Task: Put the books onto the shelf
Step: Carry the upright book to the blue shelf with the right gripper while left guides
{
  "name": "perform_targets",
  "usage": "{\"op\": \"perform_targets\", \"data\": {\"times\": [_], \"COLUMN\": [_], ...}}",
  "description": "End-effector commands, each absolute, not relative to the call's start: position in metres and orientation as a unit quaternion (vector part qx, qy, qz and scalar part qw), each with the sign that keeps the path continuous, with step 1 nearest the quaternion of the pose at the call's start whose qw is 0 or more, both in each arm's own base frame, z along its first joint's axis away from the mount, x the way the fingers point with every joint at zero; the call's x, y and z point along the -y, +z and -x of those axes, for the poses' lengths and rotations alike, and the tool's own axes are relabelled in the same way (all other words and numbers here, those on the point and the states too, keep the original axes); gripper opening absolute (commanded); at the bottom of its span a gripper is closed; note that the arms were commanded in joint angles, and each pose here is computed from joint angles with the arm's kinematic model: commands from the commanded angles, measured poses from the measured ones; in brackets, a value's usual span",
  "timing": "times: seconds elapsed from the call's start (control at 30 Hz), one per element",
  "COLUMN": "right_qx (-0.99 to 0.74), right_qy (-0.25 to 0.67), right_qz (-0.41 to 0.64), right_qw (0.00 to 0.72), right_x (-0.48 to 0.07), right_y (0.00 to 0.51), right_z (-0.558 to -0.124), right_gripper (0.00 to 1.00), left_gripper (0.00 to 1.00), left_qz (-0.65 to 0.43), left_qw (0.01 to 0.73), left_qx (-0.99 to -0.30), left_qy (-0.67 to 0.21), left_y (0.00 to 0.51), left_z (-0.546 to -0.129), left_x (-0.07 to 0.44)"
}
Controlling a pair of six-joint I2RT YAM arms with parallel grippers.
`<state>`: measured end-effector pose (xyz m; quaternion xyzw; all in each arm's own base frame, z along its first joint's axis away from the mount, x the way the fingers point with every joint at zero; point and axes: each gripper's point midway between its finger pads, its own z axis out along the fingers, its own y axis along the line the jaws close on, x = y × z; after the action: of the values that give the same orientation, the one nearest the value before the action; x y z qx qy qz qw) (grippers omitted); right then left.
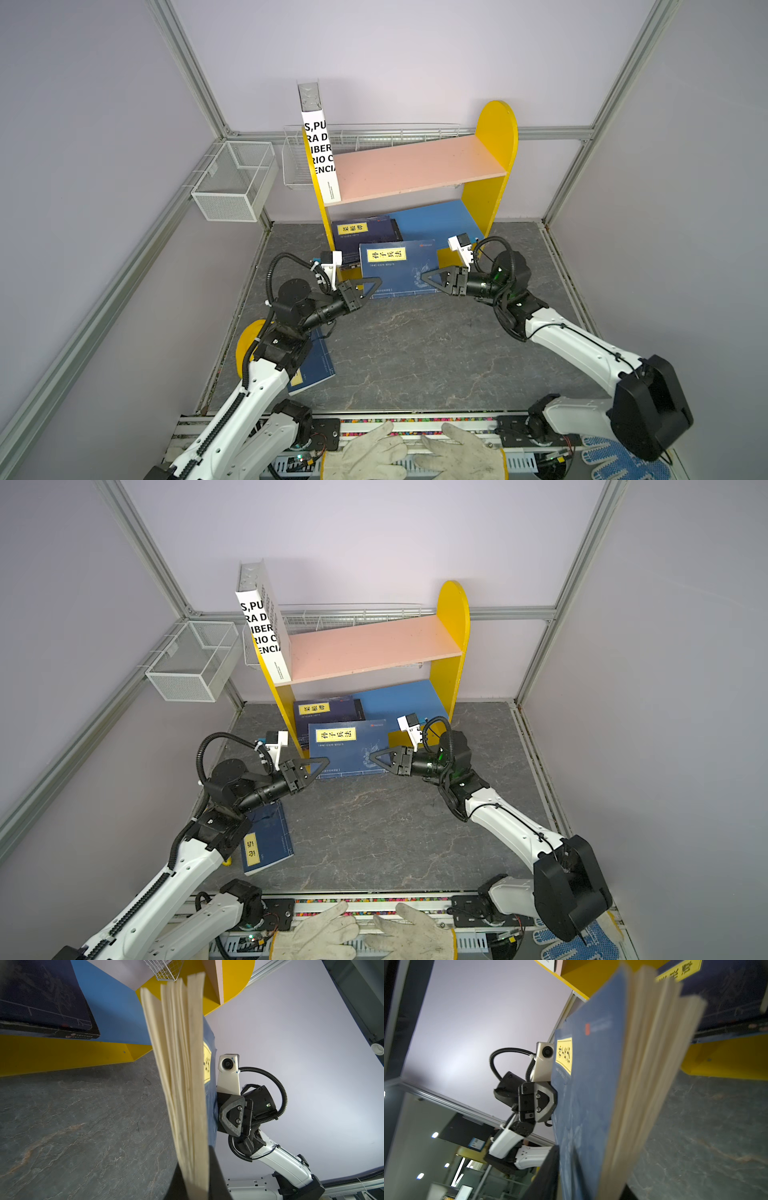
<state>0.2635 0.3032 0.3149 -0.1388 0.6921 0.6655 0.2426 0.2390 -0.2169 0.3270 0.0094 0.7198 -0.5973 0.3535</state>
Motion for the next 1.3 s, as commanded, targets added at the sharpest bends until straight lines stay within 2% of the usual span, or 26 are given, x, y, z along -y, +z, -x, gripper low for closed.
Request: {"op": "perform_targets", "data": {"times": [0.0,0.1,0.2,0.5,0.73,0.77,0.83,0.9,0.97,1.07,1.27], "right_qx": [-0.666,-0.661,-0.658,-0.662,-0.687,-0.695,-0.707,-0.715,-0.723,-0.734,-0.735], "right_qy": [0.677,0.684,0.69,0.688,0.667,0.658,0.641,0.626,0.612,0.595,0.599], "right_qz": [0.161,0.159,0.154,0.143,0.108,0.105,0.107,0.114,0.12,0.126,0.134], "right_qw": [0.268,0.263,0.26,0.26,0.267,0.27,0.278,0.289,0.297,0.303,0.289], "right_x": [-0.306,-0.306,-0.304,-0.3,-0.299,-0.3,-0.304,-0.308,-0.312,-0.32,-0.342], "right_y": [0.34,0.34,0.337,0.335,0.32,0.316,0.315,0.315,0.315,0.312,0.301], "right_z": [-0.267,-0.266,-0.263,-0.261,-0.277,-0.283,-0.293,-0.305,-0.316,-0.335,-0.373], "right_gripper": [0.47,0.47,0.4,0.28,0.15,0.14,0.12,0.11,0.1,0.1,0.1], "left_gripper": [0.0,0.0,0.0,0.0,0.0,0.02,0.19,0.53,0.69,0.78,0.85], "left_qz": [-0.029,-0.034,-0.039,-0.039,-0.03,-0.028,-0.02,-0.006,0.013,0.044,0.09], "left_qw": [0.396,0.401,0.399,0.411,0.411,0.414,0.425,0.44,0.452,0.468,0.475], "left_qx": [-0.704,-0.702,-0.704,-0.711,-0.734,-0.741,-0.756,-0.768,-0.779,-0.796,-0.823], "left_qy": [-0.589,-0.587,-0.586,-0.569,-0.54,-0.528,-0.498,-0.466,-0.434,-0.382,-0.296], "left_y": [0.358,0.368,0.37,0.37,0.358,0.356,0.353,0.352,0.35,0.344,0.321], "left_z": [-0.238,-0.239,-0.241,-0.241,-0.249,-0.251,-0.254,-0.258,-0.262,-0.268,-0.278], "left_x": [0.211,0.21,0.211,0.205,0.202,0.199,0.191,0.177,0.16,0.133,0.094]}}
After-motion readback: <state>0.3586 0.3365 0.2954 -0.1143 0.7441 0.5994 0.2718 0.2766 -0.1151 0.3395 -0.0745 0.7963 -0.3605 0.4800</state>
